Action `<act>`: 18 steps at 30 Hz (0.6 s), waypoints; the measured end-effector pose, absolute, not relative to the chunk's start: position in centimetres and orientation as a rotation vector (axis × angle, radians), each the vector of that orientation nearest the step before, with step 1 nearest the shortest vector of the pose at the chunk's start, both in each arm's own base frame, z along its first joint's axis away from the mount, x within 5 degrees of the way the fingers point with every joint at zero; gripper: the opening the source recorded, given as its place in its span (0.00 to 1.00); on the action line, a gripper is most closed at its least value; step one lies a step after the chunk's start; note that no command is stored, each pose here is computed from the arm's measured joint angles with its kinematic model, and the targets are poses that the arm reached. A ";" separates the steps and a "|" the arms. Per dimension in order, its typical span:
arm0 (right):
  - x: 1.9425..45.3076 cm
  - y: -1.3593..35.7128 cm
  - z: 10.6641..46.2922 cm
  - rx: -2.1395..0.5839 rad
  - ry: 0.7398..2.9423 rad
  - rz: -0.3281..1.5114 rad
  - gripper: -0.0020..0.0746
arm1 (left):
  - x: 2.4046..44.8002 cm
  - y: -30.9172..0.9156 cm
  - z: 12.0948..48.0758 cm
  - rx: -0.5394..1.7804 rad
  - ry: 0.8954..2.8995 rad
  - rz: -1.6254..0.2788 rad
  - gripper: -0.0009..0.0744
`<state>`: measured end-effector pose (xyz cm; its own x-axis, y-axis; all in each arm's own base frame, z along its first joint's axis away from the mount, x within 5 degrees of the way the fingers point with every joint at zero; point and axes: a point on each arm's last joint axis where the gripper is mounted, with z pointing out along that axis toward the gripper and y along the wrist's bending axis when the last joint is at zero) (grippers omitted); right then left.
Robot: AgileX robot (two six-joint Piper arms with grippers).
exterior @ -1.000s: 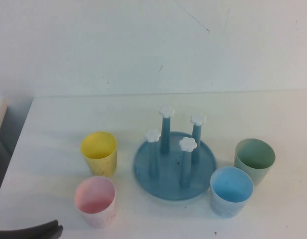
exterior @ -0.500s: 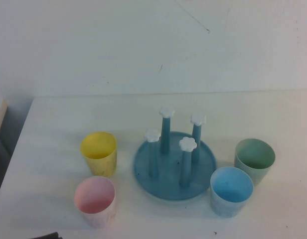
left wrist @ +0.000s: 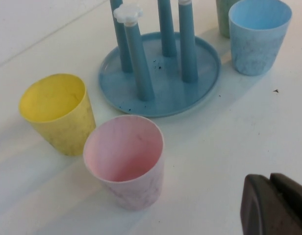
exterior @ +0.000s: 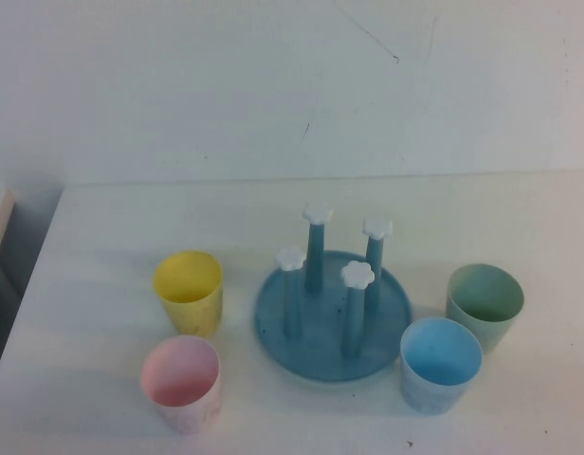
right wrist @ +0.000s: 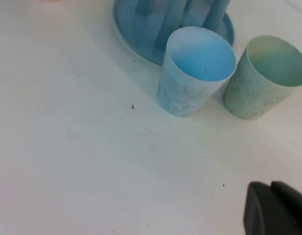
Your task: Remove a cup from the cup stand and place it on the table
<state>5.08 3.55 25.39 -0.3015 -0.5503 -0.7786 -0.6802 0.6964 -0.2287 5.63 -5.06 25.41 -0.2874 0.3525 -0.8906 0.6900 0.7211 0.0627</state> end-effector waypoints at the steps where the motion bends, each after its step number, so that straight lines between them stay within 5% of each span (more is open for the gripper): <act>1: 5.1 3.5 25.4 -0.947 1.986 0.178 0.02 | 5.6 -5.0 25.4 0.805 1.899 -0.413 0.01; 18: 5.1 3.5 25.4 -0.947 1.988 0.179 0.02 | 5.2 -1.3 25.0 0.150 1.620 -0.232 0.01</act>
<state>5.07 3.54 25.38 -0.3027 -0.5507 -0.7778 -0.6807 0.6962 -0.2280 5.15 -1.34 24.99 -0.0631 -0.0440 -0.9970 0.2374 0.9697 -0.0578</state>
